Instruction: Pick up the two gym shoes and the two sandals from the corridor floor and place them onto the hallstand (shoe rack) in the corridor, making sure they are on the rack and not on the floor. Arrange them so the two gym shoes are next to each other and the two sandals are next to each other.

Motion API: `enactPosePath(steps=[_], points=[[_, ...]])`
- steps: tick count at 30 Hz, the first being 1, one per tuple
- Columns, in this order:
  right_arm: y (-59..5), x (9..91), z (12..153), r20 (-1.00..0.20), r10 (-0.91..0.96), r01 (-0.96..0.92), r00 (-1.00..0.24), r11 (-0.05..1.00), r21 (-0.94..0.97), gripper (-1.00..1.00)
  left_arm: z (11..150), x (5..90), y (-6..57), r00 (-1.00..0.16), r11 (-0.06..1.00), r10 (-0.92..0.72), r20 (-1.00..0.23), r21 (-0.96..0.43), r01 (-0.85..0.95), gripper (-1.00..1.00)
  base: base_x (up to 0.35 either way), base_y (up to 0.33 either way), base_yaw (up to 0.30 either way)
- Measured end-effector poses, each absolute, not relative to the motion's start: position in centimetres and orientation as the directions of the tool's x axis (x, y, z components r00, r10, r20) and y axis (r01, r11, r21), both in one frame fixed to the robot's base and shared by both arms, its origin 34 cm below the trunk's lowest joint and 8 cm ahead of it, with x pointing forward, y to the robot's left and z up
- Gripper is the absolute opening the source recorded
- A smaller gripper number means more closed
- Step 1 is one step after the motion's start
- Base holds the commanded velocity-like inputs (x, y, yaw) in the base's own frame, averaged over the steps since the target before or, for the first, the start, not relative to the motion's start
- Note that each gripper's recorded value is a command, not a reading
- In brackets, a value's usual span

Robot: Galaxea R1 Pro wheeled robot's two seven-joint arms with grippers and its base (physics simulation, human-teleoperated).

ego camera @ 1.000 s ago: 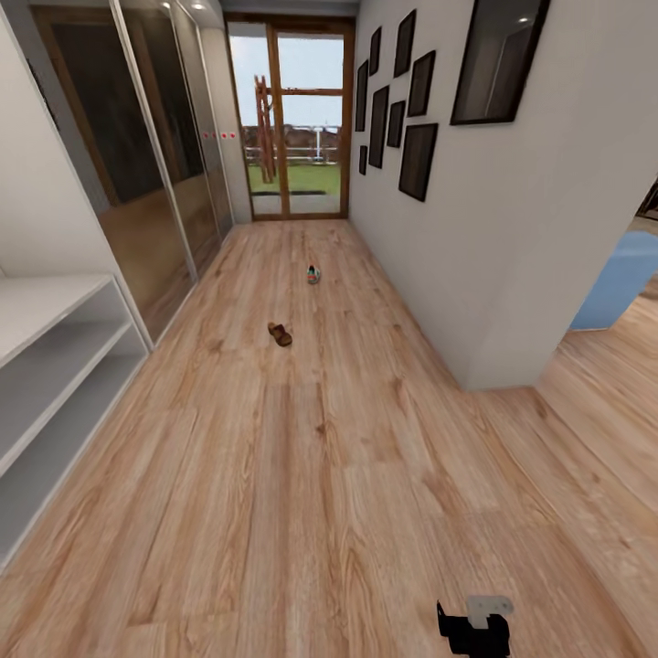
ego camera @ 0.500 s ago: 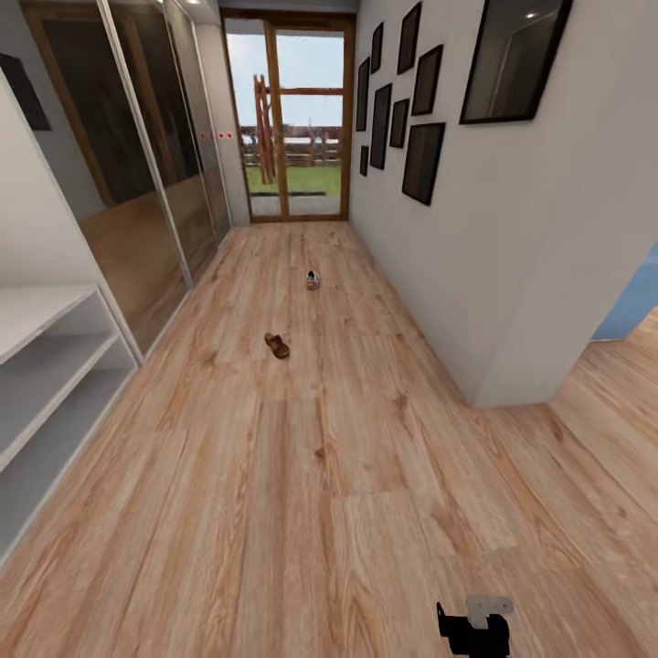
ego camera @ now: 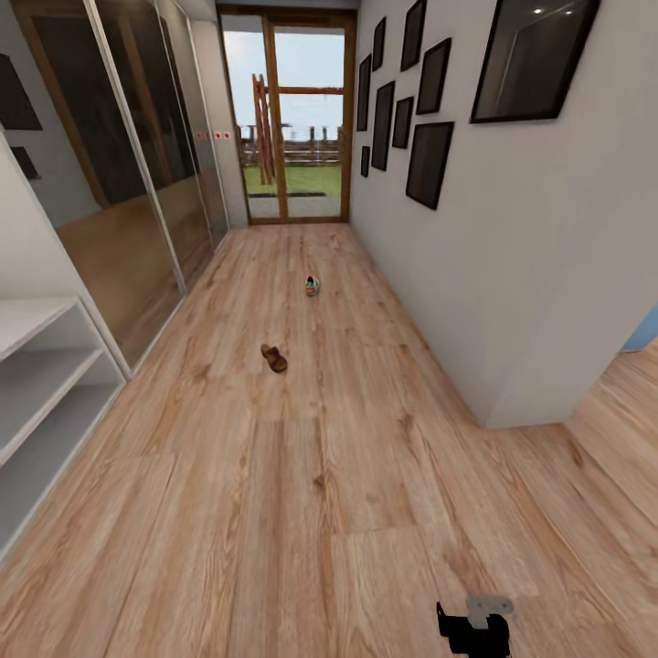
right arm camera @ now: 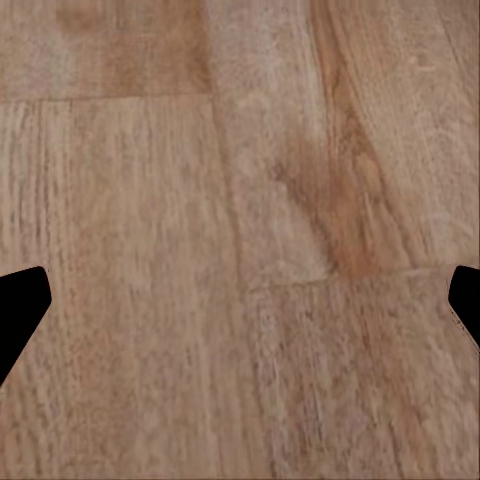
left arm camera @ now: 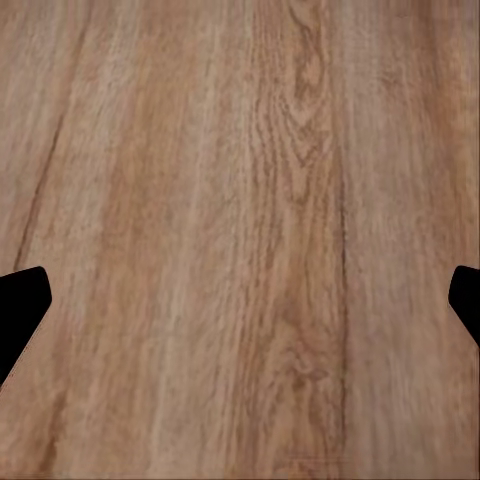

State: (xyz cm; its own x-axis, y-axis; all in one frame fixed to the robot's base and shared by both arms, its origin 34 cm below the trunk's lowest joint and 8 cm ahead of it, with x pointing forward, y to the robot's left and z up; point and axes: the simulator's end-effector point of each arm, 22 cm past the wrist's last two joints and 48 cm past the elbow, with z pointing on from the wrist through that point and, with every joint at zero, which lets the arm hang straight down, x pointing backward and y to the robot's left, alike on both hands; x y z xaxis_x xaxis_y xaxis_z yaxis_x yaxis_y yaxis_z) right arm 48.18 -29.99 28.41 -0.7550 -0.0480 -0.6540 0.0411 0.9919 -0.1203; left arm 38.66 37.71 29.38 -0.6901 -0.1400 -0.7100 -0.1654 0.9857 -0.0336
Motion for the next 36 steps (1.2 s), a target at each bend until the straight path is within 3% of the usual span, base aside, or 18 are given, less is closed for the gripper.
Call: enactPosePath(steps=[13,24,36], points=[[-29.9,48.17,28.4,-0.654,-0.048,0.04,-0.755,0.992,-0.119,1.0,29.38,38.66,37.72,-0.69,0.986,-0.14,-0.71,-0.033,-0.165,1.0,0.34,0.0,-0.005],[-29.87,48.31,28.56,-0.657,-0.047,0.041,-0.752,0.992,-0.117,1.0,29.5,38.8,37.71,-0.687,0.986,-0.139,-0.713,-0.034,-0.165,1.0,0.34,0.0,-0.177],[-29.97,48.39,28.63,-0.659,-0.047,0.042,-0.751,0.992,-0.118,1.0,29.53,38.83,37.69,-0.687,0.986,-0.139,-0.714,-0.034,-0.164,1.0,0.34,0.0,-0.038]])
